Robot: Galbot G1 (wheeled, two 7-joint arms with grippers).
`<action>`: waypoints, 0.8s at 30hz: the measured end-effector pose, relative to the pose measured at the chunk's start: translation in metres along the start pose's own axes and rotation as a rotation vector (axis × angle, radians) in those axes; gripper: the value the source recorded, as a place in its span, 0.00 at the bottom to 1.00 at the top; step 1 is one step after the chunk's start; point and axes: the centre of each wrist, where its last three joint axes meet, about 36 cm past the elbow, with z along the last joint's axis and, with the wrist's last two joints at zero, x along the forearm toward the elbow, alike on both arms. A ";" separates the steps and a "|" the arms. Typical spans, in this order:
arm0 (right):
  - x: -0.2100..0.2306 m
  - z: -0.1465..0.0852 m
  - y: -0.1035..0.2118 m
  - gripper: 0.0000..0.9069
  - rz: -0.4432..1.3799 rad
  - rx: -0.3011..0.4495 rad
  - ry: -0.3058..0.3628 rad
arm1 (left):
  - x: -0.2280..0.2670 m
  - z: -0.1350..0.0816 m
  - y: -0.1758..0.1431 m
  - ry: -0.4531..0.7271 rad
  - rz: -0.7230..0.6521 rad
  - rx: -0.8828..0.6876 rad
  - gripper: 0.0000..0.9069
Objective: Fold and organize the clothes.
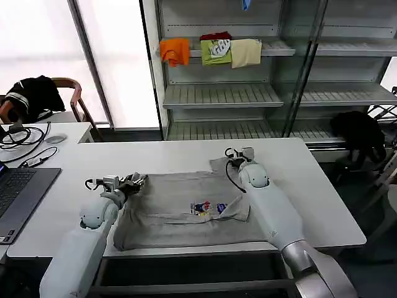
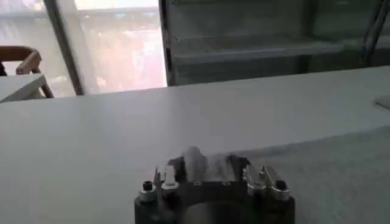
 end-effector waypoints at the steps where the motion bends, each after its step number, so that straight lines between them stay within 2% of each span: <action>1: 0.000 0.001 0.000 0.00 0.001 -0.001 0.001 | 0.000 0.000 0.000 0.000 0.000 0.000 0.02; 15: 0.011 0.010 -0.011 0.00 -0.008 -0.024 0.005 | 0.003 0.000 -0.003 -0.010 -0.006 0.009 0.01; 24: 0.036 0.005 -0.018 0.00 -0.034 -0.053 -0.053 | 0.015 -0.006 -0.003 -0.053 -0.015 0.013 0.01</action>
